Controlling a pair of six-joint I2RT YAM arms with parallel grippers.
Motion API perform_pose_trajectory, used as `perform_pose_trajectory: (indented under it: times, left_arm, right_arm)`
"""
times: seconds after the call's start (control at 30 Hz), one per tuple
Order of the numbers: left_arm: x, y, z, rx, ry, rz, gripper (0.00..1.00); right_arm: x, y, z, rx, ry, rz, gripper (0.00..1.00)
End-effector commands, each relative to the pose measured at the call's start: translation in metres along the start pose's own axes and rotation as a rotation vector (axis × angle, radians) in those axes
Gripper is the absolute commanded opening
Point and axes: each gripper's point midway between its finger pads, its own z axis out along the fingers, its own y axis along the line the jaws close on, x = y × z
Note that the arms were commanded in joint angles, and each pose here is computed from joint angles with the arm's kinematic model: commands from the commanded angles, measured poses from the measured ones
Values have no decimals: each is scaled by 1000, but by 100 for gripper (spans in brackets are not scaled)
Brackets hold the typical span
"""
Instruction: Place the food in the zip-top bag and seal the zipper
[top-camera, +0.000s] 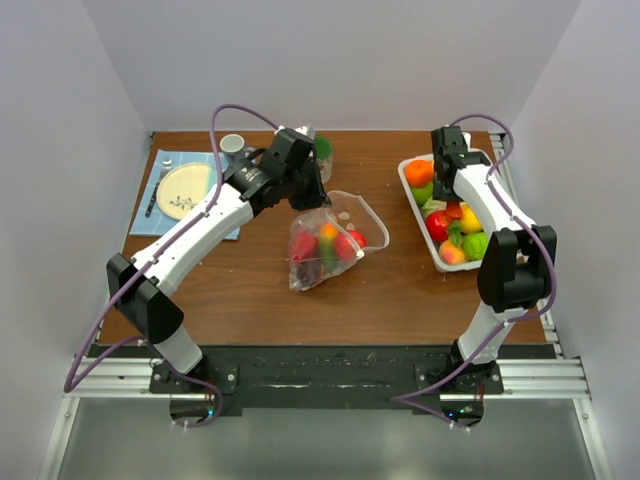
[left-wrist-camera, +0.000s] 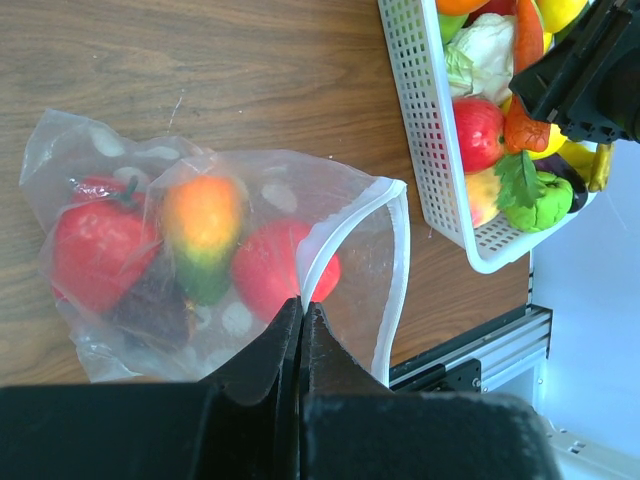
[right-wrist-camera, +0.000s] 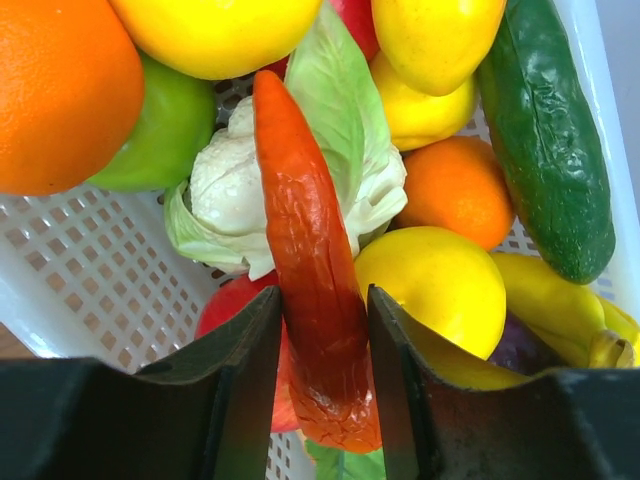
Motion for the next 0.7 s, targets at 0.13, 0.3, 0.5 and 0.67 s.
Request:
perform_pose_trajectory:
  times: [0.13,0.3,0.5,0.67]
  left_arm:
    - [-13,-7,-11,37,-55,0,0]
    - [-12,-8,-8,38,-51,1,0]
    - [-12,-7,-5,33,-51,0,0]
    - [-13,-4,-8,25,-61,12,0]
  right_arm:
    - [-7,-4,-16,-27,-18,45,20]
    - [-20,4,-62,-193,-80,104,15]
    - [-15,36,-150,-594,-168,149,13]
    - [27,63,-203,-793,-132,106,13]
